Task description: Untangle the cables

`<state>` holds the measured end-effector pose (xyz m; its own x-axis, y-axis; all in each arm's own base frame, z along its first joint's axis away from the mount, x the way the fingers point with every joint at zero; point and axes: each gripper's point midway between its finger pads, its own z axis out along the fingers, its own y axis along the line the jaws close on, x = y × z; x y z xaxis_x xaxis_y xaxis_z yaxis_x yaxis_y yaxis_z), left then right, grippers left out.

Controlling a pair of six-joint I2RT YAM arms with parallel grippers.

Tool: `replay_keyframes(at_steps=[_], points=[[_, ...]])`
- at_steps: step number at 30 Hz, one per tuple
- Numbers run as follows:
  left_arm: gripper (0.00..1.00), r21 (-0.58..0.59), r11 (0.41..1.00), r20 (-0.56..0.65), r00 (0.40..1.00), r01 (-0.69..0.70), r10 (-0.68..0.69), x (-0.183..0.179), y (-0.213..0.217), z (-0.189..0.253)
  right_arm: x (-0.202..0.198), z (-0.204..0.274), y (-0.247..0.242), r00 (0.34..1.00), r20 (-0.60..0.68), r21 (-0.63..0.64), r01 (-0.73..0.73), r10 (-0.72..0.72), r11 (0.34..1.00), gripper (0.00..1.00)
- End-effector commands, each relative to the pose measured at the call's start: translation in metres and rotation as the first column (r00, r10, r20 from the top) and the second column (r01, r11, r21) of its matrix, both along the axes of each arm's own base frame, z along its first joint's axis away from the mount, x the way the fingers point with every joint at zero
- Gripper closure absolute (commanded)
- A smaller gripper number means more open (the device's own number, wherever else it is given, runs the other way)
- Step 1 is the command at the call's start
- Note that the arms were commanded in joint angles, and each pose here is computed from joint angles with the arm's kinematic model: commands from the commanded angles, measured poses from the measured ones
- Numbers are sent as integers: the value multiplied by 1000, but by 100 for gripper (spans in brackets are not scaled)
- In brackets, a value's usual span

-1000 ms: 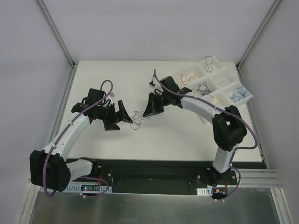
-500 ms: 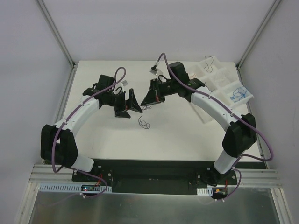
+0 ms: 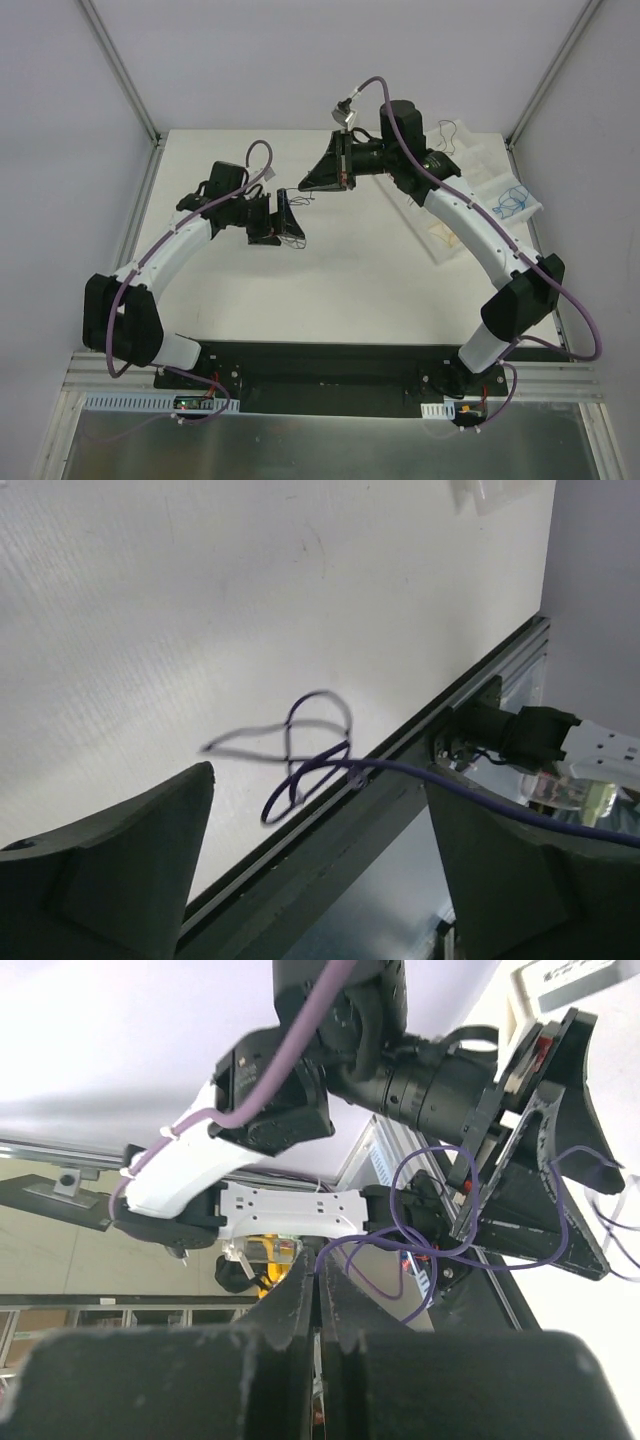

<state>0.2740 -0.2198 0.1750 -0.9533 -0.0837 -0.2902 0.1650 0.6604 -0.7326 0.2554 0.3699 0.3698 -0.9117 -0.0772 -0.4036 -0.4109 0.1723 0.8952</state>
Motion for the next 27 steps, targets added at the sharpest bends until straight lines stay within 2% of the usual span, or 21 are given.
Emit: replay_keyframes(at_steps=[1, 6, 10, 12, 16, 20, 24, 27], points=[[8, -10, 1000, 194, 981, -5, 7, 3, 5, 22, -15, 68, -9, 999, 51, 126, -8, 2, 992, 99], [4, -33, 998, 287, 956, -56, 63, 15, 7, 35, -19, 93, -8, 1000, 22, 200, -18, 14, 980, 99], [10, -114, 993, 271, 961, -33, 63, 28, -9, 46, -22, 116, -9, 1000, 10, 272, -28, 27, 962, 100], [19, -128, 991, 242, 967, -45, 75, 38, -15, 43, -25, 130, -10, 999, 11, 305, -34, 32, 952, 99], [49, -131, 987, 159, 981, -93, 113, 57, -22, 28, -31, 151, -14, 999, 34, 339, -38, 28, 940, 99], [58, -85, 981, 30, 984, -172, 175, 70, -15, -12, -42, 180, -23, 997, 79, 374, -44, 15, 926, 99], [69, -19, 972, -160, 961, -232, 226, 66, 5, -77, -56, 226, -38, 986, 163, 423, -49, -23, 905, 99], [73, 44, 970, -193, 951, -238, 242, 61, 25, -108, -66, 267, -54, 974, 218, 469, -47, -64, 882, 100]])
